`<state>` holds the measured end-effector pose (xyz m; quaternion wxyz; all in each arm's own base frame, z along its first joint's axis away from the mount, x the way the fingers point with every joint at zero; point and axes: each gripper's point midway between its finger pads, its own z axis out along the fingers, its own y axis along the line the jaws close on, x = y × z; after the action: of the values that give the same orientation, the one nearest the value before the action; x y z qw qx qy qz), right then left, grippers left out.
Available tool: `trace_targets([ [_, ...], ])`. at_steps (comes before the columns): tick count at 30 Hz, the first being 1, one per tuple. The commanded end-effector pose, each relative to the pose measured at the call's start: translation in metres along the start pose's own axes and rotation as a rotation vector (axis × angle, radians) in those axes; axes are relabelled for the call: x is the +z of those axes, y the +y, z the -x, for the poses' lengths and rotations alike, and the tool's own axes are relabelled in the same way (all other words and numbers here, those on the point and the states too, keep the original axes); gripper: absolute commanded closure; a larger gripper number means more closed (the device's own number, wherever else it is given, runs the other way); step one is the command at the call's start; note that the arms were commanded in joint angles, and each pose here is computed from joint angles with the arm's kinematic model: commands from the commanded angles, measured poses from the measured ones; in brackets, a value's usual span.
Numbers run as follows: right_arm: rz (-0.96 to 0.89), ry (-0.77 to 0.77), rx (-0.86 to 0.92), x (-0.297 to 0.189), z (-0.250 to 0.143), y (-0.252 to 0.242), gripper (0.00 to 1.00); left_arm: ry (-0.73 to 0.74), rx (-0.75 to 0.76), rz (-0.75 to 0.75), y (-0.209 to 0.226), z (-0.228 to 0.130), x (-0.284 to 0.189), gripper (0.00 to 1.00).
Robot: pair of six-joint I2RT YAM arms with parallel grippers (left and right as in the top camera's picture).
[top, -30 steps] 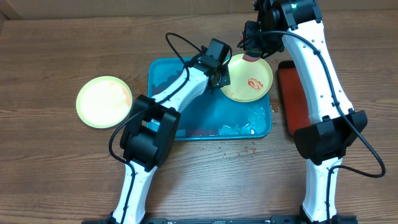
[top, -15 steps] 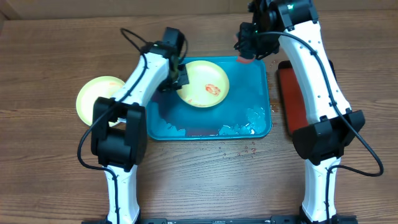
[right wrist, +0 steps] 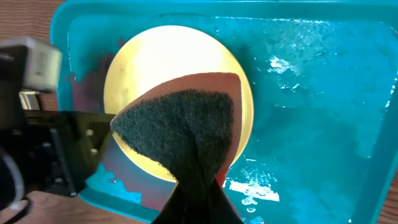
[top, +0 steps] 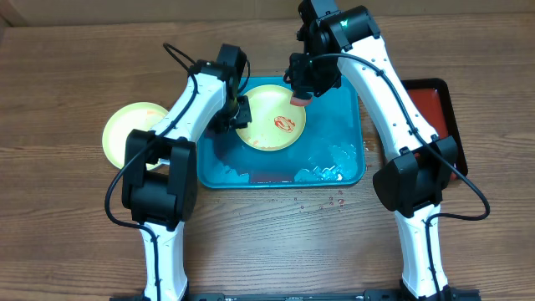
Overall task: Clean dirty plates on tray and stack at the side
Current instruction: 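Move left gripper to the second yellow plate's rim and grip it, then scrub the second yellow plate with the sponge while left gripper holds it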
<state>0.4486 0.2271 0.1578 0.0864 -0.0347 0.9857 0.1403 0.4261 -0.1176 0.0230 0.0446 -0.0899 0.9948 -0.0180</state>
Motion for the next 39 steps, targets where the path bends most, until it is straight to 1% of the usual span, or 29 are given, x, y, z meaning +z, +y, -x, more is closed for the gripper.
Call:
trace_targets([
  [1,0.008,-0.005,-0.002,-0.002,0.001,0.0,0.96,-0.001,0.002,0.01,0.003,-0.008,0.006,0.63],
  [3,0.008,-0.006,-0.003,-0.002,0.001,0.0,0.96,-0.019,-0.019,0.0,0.001,-0.005,0.01,0.61],
  [5,0.007,-0.006,-0.003,-0.002,0.001,0.0,0.96,-0.033,-0.045,-0.008,0.0,-0.002,0.012,0.64],
  [6,0.007,-0.006,-0.003,-0.002,0.001,0.0,0.96,-0.037,-0.056,-0.011,-0.001,-0.001,0.012,0.71],
  [8,0.007,-0.005,-0.003,-0.002,0.001,0.0,0.96,-0.042,-0.078,-0.014,-0.001,0.0,0.012,0.89],
  [9,0.007,-0.004,-0.002,-0.001,0.001,0.0,0.96,-0.043,-0.085,-0.014,-0.001,0.0,0.012,0.96],
  [12,0.004,0.004,0.0,0.005,0.0,-0.002,0.96,-0.042,-0.09,-0.013,-0.001,0.0,0.012,0.96],
  [16,-0.006,0.032,0.005,0.024,-0.006,-0.007,0.96,-0.036,-0.09,-0.018,-0.001,-0.001,0.012,0.96],
  [23,-0.018,0.081,0.017,0.077,-0.02,-0.024,0.96,0.003,-0.08,-0.09,-0.014,-0.007,0.011,0.96],
  [28,0.032,0.092,0.022,0.118,-0.032,-0.028,0.96,0.026,-0.063,-0.124,-0.02,-0.011,0.011,0.96],
  [31,0.031,0.087,0.056,0.133,-0.037,-0.033,0.96,0.034,-0.061,-0.121,-0.019,-0.014,0.011,0.96],
  [36,0.025,0.093,0.175,0.152,-0.047,-0.041,0.96,0.047,-0.061,-0.118,-0.018,-0.017,0.011,0.96],
  [39,0.097,0.114,0.171,0.159,-0.054,-0.027,0.96,0.052,-0.061,-0.128,-0.02,-0.017,0.011,0.96],
])
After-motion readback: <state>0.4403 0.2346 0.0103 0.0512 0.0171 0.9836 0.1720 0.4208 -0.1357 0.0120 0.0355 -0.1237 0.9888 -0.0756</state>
